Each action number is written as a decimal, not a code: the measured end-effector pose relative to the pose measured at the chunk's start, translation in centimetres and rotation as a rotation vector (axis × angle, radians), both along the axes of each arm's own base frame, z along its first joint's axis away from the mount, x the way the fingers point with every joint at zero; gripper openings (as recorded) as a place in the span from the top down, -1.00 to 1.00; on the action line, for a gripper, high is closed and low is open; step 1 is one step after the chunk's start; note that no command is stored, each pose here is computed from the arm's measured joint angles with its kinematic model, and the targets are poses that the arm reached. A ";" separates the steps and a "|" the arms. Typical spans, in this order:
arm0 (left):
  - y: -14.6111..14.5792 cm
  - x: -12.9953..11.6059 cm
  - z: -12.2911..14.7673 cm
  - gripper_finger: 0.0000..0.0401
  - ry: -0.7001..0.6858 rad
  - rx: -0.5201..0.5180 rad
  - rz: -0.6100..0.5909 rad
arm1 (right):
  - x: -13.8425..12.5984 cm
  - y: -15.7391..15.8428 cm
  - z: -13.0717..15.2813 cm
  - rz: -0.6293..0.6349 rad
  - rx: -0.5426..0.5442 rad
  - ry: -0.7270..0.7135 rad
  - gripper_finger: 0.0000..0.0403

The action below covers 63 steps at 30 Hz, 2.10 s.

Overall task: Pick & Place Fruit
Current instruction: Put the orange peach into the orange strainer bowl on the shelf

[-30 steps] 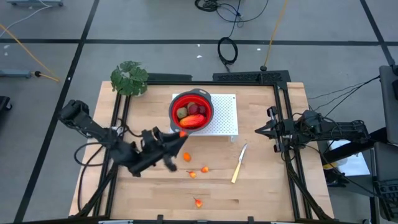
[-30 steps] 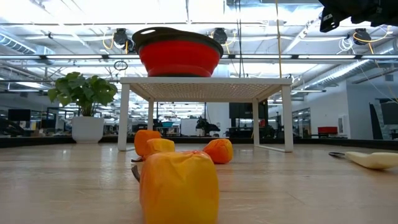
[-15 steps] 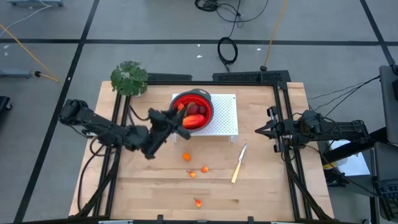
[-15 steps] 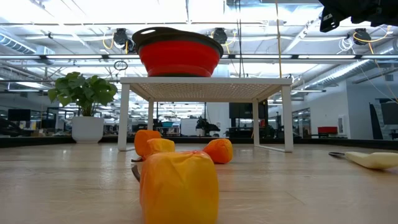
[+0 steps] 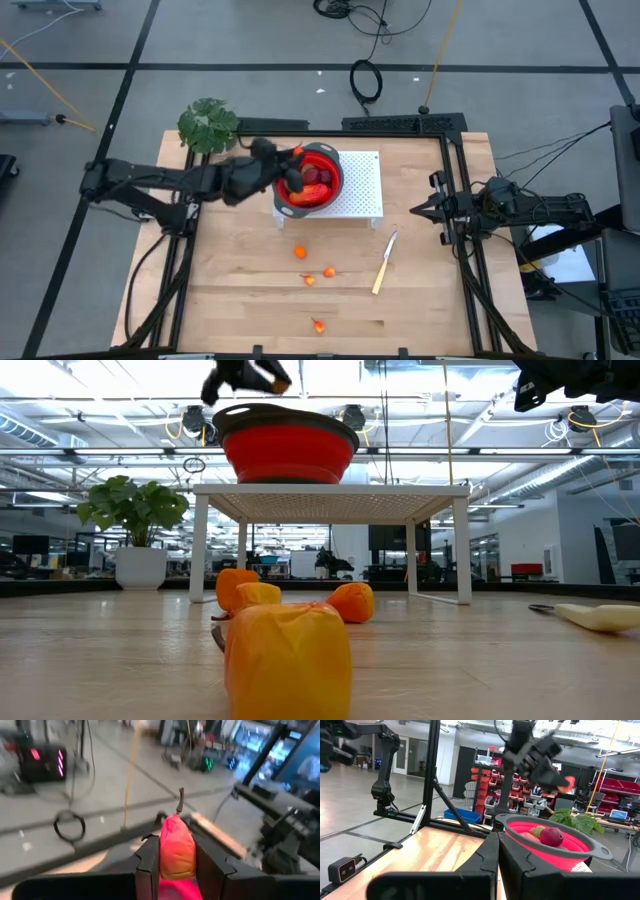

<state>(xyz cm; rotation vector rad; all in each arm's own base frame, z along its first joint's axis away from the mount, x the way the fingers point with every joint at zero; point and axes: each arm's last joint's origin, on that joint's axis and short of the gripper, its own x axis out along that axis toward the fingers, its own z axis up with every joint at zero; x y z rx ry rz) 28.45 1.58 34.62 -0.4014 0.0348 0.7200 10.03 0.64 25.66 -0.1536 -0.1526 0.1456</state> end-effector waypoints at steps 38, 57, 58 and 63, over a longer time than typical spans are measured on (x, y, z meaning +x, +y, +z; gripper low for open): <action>4.7 -1.3 -3.5 0.56 0.265 -0.322 -0.167 | 0.0 -0.2 0.0 -0.064 0.011 0.000 1.00; 4.6 -1.4 -3.8 0.38 0.318 -0.304 -0.188 | 0.0 -0.2 0.0 -0.081 0.012 0.000 1.00; 4.6 -1.5 -3.9 0.33 0.324 -0.311 -0.185 | 0.0 -0.2 0.0 -0.081 0.012 0.000 1.00; 4.6 -1.4 -3.8 0.13 0.318 -0.310 -0.185 | 0.0 -0.2 0.0 -0.081 0.012 0.000 1.00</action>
